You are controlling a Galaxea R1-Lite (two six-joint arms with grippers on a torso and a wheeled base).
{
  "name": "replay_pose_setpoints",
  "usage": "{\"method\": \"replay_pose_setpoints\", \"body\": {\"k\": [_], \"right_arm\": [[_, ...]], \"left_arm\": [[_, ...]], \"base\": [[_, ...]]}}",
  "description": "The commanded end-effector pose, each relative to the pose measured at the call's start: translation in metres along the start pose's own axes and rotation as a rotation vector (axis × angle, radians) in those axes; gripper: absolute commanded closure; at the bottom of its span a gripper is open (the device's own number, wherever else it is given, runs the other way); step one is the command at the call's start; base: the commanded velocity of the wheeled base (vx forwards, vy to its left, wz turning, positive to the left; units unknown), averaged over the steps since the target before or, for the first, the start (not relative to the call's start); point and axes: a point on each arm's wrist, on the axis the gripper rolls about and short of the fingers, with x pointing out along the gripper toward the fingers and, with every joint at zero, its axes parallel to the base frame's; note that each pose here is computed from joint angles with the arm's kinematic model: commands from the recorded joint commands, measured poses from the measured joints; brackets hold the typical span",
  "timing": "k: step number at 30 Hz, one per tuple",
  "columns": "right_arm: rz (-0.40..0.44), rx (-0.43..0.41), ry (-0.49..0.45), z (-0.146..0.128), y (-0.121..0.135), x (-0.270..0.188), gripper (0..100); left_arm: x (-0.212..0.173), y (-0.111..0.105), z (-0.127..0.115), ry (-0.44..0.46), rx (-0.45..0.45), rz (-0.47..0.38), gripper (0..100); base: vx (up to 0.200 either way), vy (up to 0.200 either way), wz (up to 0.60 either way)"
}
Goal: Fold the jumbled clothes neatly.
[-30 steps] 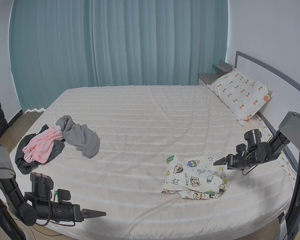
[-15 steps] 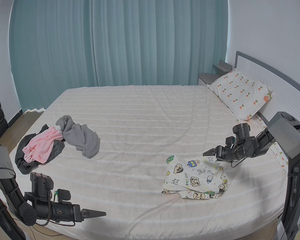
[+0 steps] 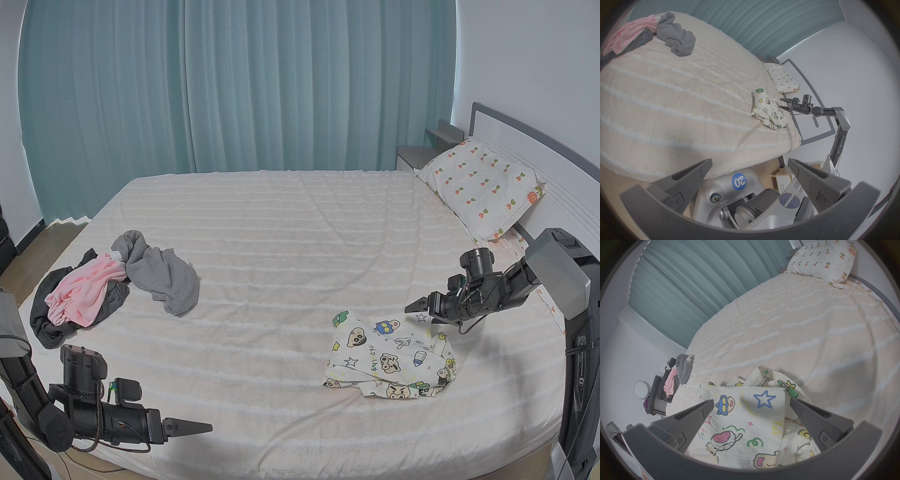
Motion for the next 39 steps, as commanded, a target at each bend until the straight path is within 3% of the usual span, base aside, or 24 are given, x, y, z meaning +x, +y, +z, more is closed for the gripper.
{"method": "replay_pose_setpoints", "body": {"k": [1,8,9,23,31,38,39], "right_arm": [[0.004,-0.003,0.015,-0.003,0.001,0.009,0],[0.02,-0.031,0.049,-0.008,0.013,0.029,0],[0.02,-0.032,0.05,-0.008,0.012,0.031,100],[-0.015,0.042,0.003,0.004,-0.012,0.0,100],[-0.022,0.046,-0.065,0.022,-0.024,-0.017,100],[-0.031,0.049,-0.065,0.023,-0.03,-0.017,100],[-0.032,0.05,-0.065,0.024,-0.031,-0.016,0]], "left_arm": [[-0.001,0.001,-0.005,0.013,-0.012,0.005,0],[-0.001,0.0,-0.005,0.014,-0.011,0.004,0],[-0.001,0.0,-0.005,0.014,-0.011,0.004,0],[-0.001,0.0,-0.005,0.014,-0.011,0.004,0],[-0.001,0.001,-0.005,0.016,-0.013,0.005,0],[-0.001,0.0,-0.005,0.017,-0.012,0.004,0],[-0.001,0.0,-0.005,0.017,-0.012,0.004,0]], "base": [[0.0,0.0,0.0],[0.0,0.0,0.0],[0.0,0.0,0.0],[0.0,0.0,0.0],[0.0,0.0,0.0],[0.0,0.0,0.0],[0.0,0.0,0.0]]}}
